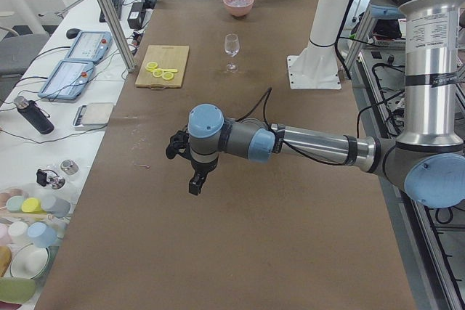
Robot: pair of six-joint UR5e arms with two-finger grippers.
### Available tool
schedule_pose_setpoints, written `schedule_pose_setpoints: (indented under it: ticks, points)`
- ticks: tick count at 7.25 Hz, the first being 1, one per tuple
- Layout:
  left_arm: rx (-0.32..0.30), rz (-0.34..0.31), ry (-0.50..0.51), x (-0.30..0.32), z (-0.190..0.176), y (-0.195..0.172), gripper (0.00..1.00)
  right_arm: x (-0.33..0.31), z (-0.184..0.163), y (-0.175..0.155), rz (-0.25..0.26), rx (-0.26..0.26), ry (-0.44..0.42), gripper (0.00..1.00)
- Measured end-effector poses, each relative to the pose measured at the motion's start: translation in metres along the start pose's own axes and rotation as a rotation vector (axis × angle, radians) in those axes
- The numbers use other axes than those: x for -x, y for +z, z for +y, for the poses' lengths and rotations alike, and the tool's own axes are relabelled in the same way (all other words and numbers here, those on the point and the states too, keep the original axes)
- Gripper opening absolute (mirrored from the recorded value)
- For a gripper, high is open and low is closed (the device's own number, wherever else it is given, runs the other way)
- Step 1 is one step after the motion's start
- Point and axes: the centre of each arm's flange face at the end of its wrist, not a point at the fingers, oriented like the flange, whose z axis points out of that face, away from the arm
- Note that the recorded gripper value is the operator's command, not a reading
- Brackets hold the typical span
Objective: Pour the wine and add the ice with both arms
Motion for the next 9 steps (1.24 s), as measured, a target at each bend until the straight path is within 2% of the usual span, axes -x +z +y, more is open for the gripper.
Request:
schedule_pose_setpoints:
  ticks: [3, 5, 9]
  points:
    - [-0.041, -0.005, 0.038, 0.002, 0.001, 0.002, 0.98, 0.007, -0.008, -0.009, 0.002, -0.106, -0.084, 1.0]
    - [-0.059, -0.009, 0.051, 0.004, -0.001, 0.001, 0.98, 0.007, -0.008, -0.007, -0.007, -0.113, -0.089, 1.0]
    - [-0.151, -0.024, 0.131, 0.011, -0.006, 0.001, 0.98, 0.002, -0.003, 0.001, -0.033, -0.097, -0.076, 1.0]
